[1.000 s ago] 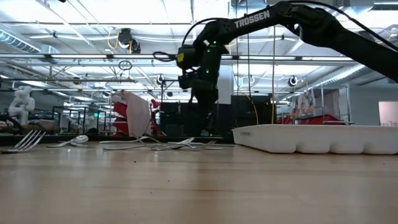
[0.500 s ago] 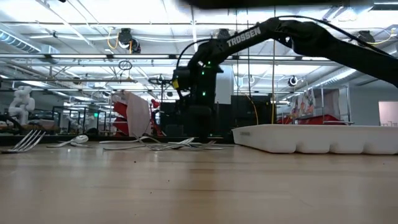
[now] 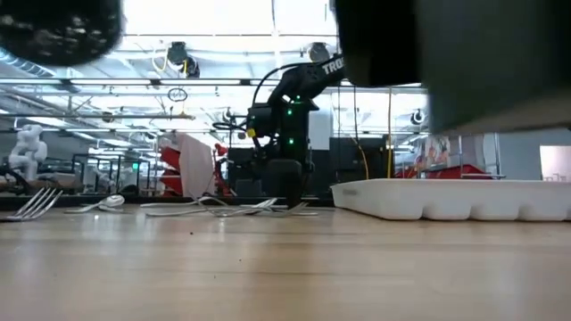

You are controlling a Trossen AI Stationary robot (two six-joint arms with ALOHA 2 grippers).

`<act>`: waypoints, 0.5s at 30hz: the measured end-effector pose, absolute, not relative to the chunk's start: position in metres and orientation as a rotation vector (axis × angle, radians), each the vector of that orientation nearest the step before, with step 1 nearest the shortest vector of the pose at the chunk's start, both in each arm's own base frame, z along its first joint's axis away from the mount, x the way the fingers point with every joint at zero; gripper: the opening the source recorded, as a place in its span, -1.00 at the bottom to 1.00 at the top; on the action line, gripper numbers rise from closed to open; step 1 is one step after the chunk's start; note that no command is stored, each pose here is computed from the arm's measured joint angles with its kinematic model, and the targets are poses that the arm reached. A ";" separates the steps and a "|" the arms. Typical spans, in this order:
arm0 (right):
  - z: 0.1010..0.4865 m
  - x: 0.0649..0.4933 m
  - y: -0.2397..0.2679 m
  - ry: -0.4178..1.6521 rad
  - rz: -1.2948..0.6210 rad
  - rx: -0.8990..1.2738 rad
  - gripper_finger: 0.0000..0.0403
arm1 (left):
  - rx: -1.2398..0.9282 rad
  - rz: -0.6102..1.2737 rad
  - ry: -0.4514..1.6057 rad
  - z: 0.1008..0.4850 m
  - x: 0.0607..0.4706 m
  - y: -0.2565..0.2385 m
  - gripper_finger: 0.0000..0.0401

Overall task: Sort silverware
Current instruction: Put the table knife into the silverware tray

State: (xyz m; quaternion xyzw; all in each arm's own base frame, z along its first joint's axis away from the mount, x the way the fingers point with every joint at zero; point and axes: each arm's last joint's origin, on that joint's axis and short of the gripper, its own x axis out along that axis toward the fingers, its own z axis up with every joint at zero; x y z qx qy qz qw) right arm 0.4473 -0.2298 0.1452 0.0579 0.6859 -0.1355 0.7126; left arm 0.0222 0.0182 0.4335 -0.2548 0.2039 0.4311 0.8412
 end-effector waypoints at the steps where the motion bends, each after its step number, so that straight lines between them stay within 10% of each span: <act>1: 0.145 0.447 -0.229 1.528 -0.304 0.122 -0.53 | -0.537 0.911 0.431 0.434 0.022 0.018 -0.55; 15: 0.145 0.446 -0.226 1.610 -0.185 -0.101 -0.68 | -0.533 0.917 0.428 0.434 0.022 0.018 -0.55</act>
